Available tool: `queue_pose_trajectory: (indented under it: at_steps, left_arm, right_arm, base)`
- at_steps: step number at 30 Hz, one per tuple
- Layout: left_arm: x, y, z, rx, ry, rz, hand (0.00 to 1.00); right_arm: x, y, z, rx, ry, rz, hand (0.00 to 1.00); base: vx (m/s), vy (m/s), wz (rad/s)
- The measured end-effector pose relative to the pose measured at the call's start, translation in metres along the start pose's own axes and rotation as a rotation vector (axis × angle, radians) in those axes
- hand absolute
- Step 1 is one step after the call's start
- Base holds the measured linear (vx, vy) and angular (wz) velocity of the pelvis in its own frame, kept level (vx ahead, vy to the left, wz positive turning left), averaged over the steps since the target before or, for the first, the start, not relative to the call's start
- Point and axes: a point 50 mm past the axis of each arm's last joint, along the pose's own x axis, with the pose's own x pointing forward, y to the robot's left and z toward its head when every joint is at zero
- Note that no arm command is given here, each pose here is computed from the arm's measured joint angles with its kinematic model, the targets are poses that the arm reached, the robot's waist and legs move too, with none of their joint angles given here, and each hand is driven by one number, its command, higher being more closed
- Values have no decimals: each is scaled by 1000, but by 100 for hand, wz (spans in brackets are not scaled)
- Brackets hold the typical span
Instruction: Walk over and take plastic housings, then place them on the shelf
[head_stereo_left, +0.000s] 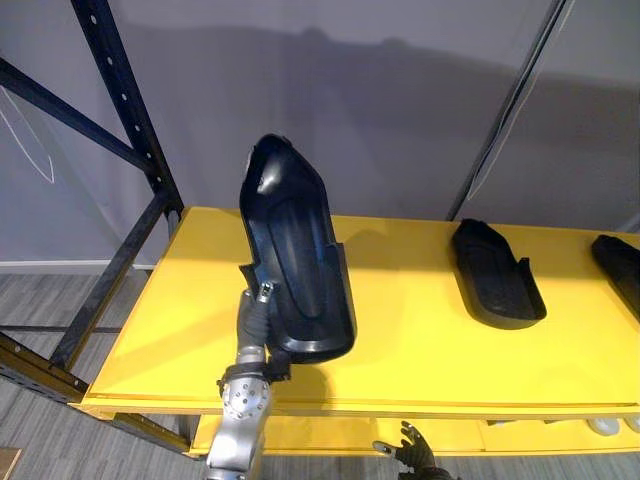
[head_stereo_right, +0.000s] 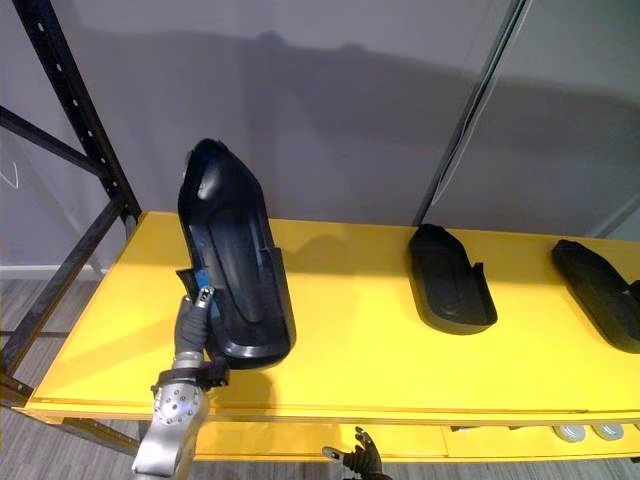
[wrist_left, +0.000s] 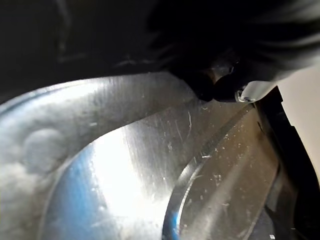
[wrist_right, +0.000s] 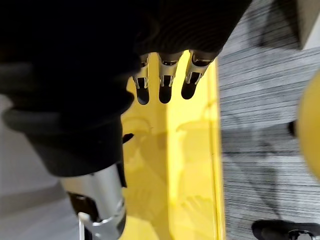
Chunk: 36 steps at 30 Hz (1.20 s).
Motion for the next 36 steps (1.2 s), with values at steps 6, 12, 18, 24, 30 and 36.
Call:
queue_pose_trajectory:
  at_steps: [6, 12, 18, 24, 30, 36]
  left_arm:
    - [31, 32, -32, 167, 179, 59, 100]
    - [44, 52, -52, 226, 312, 112, 100]
    - [60, 53, -48, 258, 317, 119, 0]
    - [72, 61, -41, 267, 305, 148, 0]
    - [83, 63, -28, 260, 252, 165, 0]
    - [84, 59, -26, 221, 248, 168, 0]
  right_arm:
    - [3, -11, 1, -44, 9, 9, 0]
    - [4, -25, -1, -63, 23, -6, 0]
    - [4, -25, 0, -60, 23, -6, 0]
    - [5, -23, 0, -58, 29, -1, 0]
    - [6, -20, -1, -52, 42, 8, 0]
    - [9, -20, 2, -60, 45, 12, 0]
  base:
    - [-132, -19, -6]
    - [-201, 4, -13]
    - [-101, 27, 6]
    - [63, 46, -6]
    - [112, -6, 1]
    - [9, -17, -4]
